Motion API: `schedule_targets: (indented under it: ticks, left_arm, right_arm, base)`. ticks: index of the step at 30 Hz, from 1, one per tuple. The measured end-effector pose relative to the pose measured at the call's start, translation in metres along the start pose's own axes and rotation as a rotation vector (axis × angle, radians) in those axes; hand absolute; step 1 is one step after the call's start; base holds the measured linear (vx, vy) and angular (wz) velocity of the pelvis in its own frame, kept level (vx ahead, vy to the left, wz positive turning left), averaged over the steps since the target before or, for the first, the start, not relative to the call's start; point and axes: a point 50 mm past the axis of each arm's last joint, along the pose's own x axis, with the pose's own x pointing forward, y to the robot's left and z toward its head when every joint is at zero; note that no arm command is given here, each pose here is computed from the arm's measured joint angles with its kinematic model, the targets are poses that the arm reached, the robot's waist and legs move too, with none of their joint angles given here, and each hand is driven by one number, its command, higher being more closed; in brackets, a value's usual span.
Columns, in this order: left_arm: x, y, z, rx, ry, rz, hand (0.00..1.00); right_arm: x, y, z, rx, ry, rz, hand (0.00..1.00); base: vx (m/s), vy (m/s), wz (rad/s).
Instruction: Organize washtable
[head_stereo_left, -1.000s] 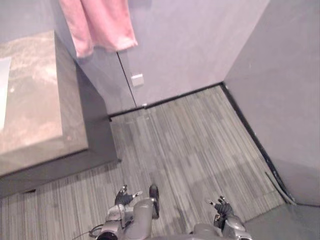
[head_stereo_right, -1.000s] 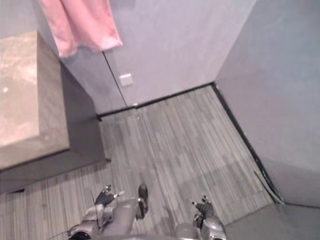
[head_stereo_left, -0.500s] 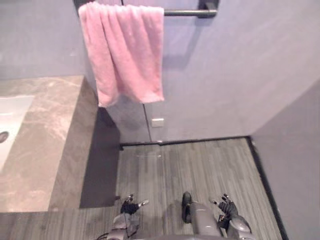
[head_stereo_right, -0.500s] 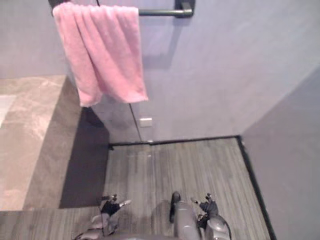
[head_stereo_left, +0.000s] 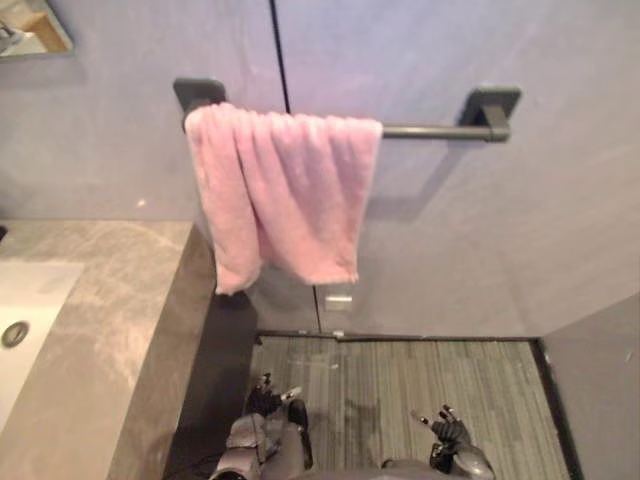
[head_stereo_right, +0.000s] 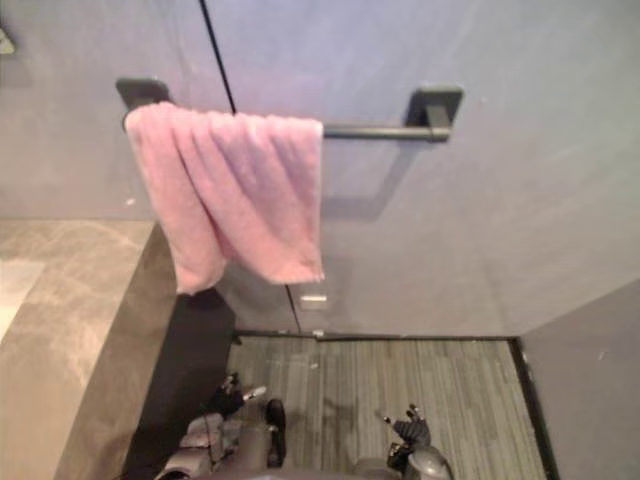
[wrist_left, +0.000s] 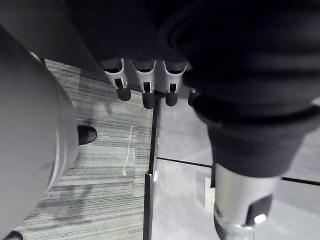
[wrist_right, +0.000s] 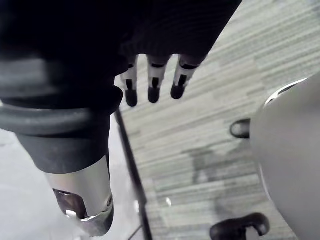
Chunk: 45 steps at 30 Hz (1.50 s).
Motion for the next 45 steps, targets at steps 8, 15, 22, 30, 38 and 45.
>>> schedule_targets:
  ticks: [8, 15, 22, 30, 38, 45]
  left_arm:
    - [-0.004, 0.01, -0.016, 0.041, 0.054, 0.012, 0.0]
    - [-0.008, 0.005, -0.028, 0.029, 0.093, 0.004, 0.0]
    - [-0.008, 0.007, -0.029, 0.025, 0.102, 0.012, 0.0]
    - [-0.011, 0.019, -0.03, -0.016, 0.085, 0.1, 0.0]
    - [-0.039, 0.026, 0.039, -0.158, -0.336, 0.129, 0.0]
    - [-0.065, 0.021, 0.09, -0.279, -0.599, 0.087, 0.0]
  right_arm:
    - [0.001, 0.003, 0.007, -0.056, -0.029, 0.02, 0.0]
    - [0.0, -0.011, -0.008, -0.063, 0.034, -0.019, 0.0]
    - [-0.002, -0.016, -0.014, -0.043, 0.058, -0.038, 0.0]
    - [-0.002, -0.016, -0.015, -0.044, 0.056, -0.043, 0.0]
    - [-0.007, -0.018, -0.014, -0.078, 0.007, -0.045, 0.0]
    - [-0.01, -0.018, -0.012, -0.101, -0.026, -0.033, 0.0]
  base:
    - [0.3, 0.149, 0.08]
    - [0.19, -0.09, 0.22]
    - [0.01, -0.035, 0.04]
    - [-0.1, 0.026, 0.08]
    - [-0.03, -0.01, 0.19]
    - [0.02, -0.009, 0.09]
